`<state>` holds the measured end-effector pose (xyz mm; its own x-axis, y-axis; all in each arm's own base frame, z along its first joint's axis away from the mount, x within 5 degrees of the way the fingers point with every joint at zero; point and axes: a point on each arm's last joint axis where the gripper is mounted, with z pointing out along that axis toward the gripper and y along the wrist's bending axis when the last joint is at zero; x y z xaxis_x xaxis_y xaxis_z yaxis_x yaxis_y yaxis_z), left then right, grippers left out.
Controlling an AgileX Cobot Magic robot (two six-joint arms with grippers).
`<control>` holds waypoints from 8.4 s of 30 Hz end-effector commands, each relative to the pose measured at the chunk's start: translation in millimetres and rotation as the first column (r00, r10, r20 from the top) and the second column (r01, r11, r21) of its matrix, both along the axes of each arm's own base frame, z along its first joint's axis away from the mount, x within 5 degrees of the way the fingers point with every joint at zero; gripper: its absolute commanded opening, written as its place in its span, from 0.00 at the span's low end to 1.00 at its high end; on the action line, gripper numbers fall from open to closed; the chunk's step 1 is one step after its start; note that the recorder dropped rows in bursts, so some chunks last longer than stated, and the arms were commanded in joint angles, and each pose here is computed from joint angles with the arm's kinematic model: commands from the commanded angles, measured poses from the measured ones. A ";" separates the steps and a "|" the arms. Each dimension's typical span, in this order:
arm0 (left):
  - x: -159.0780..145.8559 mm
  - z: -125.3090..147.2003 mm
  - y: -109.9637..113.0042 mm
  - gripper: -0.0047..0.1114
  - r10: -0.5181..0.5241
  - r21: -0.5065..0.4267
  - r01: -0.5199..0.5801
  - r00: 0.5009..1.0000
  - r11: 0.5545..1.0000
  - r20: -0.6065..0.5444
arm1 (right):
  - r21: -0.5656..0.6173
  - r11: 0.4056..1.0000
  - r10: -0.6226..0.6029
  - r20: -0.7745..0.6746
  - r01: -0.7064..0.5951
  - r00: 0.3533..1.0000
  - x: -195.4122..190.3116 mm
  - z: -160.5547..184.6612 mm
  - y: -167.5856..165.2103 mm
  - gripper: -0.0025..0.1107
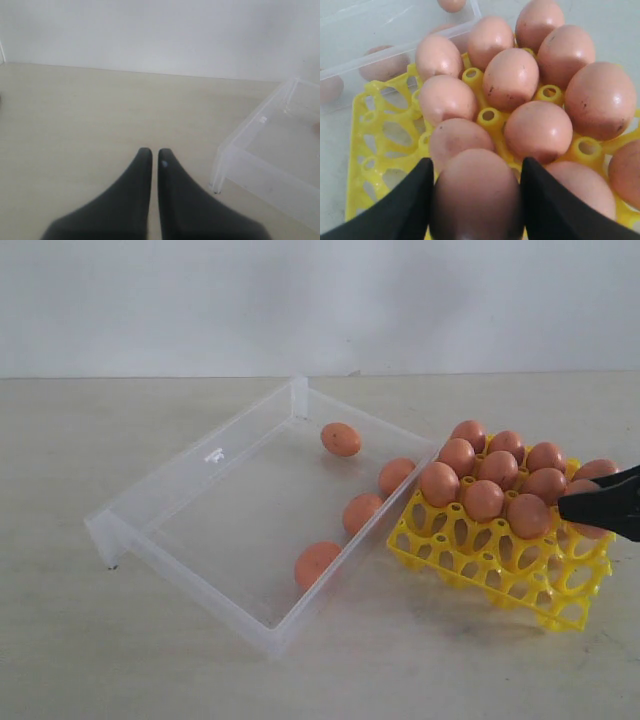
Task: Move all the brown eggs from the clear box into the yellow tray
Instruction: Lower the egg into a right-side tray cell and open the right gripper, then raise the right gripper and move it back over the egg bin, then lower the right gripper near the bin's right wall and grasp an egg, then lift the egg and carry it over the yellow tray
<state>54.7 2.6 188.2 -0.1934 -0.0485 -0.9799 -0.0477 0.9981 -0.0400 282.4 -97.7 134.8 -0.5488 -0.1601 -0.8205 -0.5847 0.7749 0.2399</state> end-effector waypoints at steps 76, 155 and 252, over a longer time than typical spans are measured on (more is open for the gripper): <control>0.1 -0.1 -0.2 0.08 -0.003 0.000 0.003 1.000 1.000 0.007 | -0.217 0.976 0.140 0.594 -0.011 0.792 30.2 249.6 162.6 0.03; 0.1 0.0 -0.2 0.08 -0.003 0.000 0.003 1.000 1.000 0.007 | -0.604 0.628 0.176 -0.506 -0.492 0.845 129.9 46.0 293.8 0.44; 0.0 -0.2 -0.2 0.08 -0.003 0.000 0.003 1.000 1.000 0.006 | 0.464 0.884 -0.103 0.070 0.059 0.992 -4.6 111.8 67.5 0.02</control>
<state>54.7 2.6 188.2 -0.1934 -0.0485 -0.9799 -0.0477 0.9981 -0.0400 288.1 -38.6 253.1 -0.3292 0.4895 -0.8075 -0.4778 0.6513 0.5896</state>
